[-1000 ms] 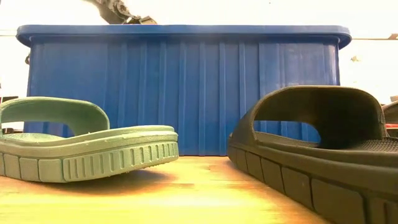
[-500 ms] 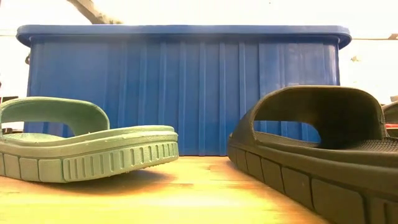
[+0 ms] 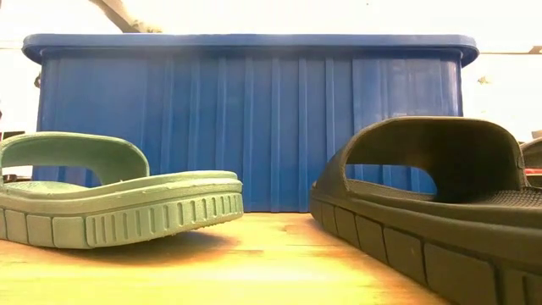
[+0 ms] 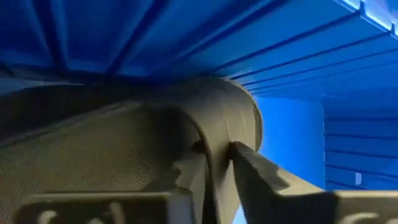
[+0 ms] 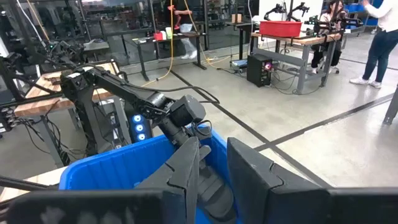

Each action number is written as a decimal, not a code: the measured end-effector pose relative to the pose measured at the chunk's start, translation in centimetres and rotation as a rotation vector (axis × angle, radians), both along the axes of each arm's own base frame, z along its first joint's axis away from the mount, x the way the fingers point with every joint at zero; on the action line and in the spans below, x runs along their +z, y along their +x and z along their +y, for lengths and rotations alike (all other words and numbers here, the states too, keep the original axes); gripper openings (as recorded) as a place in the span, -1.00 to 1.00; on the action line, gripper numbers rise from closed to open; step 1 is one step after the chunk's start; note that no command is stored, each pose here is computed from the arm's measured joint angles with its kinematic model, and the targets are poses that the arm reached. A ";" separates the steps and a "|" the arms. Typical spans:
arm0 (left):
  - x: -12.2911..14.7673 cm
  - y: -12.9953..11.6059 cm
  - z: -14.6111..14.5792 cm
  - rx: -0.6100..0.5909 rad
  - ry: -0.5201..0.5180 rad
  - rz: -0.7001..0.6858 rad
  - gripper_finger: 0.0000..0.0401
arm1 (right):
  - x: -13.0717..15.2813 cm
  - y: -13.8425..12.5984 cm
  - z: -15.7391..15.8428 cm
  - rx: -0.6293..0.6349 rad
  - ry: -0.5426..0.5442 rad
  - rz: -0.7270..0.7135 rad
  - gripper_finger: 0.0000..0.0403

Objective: Pick and place slides into bin
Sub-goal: Put the black slide into the blue container, then adjust the blue container

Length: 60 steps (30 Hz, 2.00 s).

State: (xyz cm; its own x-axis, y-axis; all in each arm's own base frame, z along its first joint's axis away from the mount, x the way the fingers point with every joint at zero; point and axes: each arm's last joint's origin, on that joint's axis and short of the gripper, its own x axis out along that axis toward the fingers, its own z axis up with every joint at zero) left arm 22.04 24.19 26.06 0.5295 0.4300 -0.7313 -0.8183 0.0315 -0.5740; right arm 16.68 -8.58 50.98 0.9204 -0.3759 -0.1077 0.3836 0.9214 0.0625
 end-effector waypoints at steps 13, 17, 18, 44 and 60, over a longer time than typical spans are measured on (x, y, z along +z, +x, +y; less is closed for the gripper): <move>0.0 -0.1 0.0 -0.050 0.036 0.040 -0.12 | -0.1 0.0 0.0 0.000 0.003 0.006 -0.63; 0.3 -0.2 -0.1 -0.094 0.067 0.062 -0.11 | -0.1 0.0 0.0 0.000 0.003 0.006 -0.62; 0.5 -0.2 -0.2 -0.099 0.076 0.061 -0.11 | -0.1 0.0 0.0 0.000 0.002 0.007 -0.62; 16.7 -1.5 -8.7 -0.447 1.095 -0.535 -0.25 | 0.2 -1.2 0.7 0.027 -0.037 0.020 -0.67; 20.6 -2.0 -16.3 -0.669 1.271 -0.895 -0.91 | 0.2 -1.6 3.4 0.942 -0.029 -0.043 -0.67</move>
State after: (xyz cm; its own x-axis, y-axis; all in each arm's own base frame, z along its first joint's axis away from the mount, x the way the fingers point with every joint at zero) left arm 20.00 7.90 46.64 0.8751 0.0126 0.4837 0.0727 0.9849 -0.1573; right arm 15.09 -5.17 51.16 0.8496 0.5229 -0.0686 -0.5220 0.8524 0.0316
